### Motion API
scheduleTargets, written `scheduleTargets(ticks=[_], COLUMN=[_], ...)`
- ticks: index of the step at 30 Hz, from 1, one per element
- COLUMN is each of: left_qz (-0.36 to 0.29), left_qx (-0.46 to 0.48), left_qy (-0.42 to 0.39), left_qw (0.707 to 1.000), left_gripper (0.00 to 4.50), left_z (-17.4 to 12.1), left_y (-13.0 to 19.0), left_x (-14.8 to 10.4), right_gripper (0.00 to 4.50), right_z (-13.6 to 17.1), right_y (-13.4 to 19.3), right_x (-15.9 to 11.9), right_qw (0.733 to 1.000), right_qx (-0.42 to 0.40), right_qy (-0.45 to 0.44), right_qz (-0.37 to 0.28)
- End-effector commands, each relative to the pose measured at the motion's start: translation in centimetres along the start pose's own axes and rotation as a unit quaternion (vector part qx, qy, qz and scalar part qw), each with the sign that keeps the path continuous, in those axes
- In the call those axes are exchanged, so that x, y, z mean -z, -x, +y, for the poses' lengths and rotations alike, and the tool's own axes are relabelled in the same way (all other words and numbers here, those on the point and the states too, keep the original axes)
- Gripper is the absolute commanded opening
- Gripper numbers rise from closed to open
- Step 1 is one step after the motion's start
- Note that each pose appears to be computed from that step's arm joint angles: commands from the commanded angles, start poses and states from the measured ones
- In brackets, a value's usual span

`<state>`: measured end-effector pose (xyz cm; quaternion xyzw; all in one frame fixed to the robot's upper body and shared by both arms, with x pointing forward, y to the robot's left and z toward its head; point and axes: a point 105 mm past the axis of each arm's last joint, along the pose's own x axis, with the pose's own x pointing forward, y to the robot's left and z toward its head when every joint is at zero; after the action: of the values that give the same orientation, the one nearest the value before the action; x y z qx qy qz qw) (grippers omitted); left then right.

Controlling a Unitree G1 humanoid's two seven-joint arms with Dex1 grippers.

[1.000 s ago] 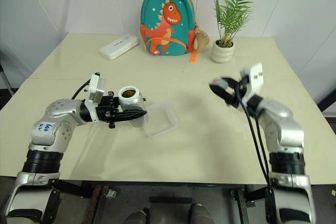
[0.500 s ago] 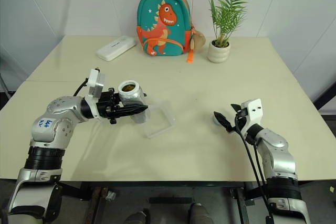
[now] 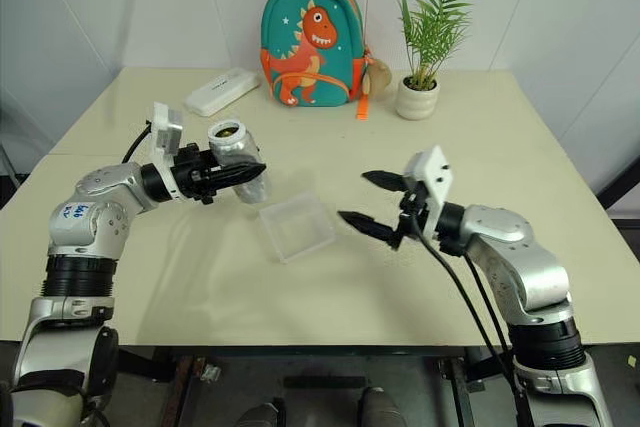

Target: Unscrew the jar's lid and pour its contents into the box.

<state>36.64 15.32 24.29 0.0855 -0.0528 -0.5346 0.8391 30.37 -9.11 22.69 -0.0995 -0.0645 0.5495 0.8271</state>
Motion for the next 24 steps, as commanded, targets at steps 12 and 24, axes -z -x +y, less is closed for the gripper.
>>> scheduleTargets(ticks=[12,24], left_qz=[0.146,0.084], left_qx=[-0.166,-0.178], left_qy=[-0.443,-0.857], left_qw=[0.869,0.477], left_gripper=[1.96,1.96], left_z=[3.5,1.1], left_y=[-1.7,-3.6], left_x=[0.0,-2.6], right_gripper=[4.45,4.45], right_z=[0.7,0.2], right_y=[0.4,0.5], right_x=[0.0,1.2], right_qw=[1.0,1.0], right_qx=[0.006,0.029], right_qy=[0.023,0.005], right_qz=[0.004,0.007])
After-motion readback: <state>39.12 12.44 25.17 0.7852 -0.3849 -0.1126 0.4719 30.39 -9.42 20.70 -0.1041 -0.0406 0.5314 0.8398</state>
